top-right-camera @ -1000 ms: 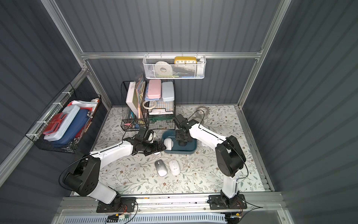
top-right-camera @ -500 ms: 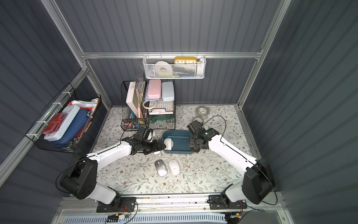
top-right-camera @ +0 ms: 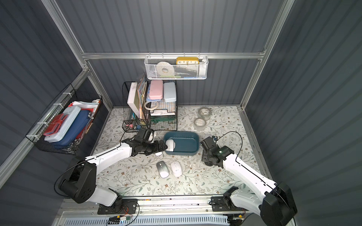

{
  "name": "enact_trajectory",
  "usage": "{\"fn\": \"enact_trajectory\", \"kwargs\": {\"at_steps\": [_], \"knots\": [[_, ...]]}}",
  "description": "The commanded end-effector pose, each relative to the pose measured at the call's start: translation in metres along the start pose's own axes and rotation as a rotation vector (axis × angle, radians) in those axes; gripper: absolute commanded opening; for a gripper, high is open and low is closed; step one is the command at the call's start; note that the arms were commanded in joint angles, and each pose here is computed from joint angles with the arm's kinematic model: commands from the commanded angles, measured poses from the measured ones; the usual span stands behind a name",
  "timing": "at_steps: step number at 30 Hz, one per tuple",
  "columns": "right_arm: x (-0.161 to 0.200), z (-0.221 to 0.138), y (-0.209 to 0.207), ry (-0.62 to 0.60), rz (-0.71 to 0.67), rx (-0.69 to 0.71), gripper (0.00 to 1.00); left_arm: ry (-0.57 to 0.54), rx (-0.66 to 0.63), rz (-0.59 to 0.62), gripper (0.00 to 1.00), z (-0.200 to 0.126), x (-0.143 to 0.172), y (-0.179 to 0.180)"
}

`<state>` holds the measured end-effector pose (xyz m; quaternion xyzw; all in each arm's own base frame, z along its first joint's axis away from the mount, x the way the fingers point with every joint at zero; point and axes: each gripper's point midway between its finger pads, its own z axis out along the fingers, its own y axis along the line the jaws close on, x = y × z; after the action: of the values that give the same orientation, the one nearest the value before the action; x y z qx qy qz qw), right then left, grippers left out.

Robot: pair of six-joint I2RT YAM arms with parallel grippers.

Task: Take out the mouse from the storage box
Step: Place the mouse at the center of the board.

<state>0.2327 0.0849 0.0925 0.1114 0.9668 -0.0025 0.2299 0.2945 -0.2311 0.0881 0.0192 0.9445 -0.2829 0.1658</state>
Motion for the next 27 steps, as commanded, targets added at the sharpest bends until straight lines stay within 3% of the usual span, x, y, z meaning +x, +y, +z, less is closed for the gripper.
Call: {"fn": "enact_trajectory", "kwargs": {"at_steps": [1, 13, 27], "knots": [[-0.013, 0.009, 0.004, -0.066, 0.053, -0.021, 0.64, 0.012, -0.016, -0.006, 0.98, -0.004, 0.008, 0.003], [-0.010, 0.070, 0.015, 0.103, 0.066, 0.006, 0.63, 0.015, -0.027, -0.017, 0.98, 0.001, 0.004, 0.004], [-0.011, 0.093, 0.022, 0.167, 0.099, 0.003, 0.66, 0.015, -0.035, -0.016, 0.98, 0.002, 0.003, 0.005]]}}
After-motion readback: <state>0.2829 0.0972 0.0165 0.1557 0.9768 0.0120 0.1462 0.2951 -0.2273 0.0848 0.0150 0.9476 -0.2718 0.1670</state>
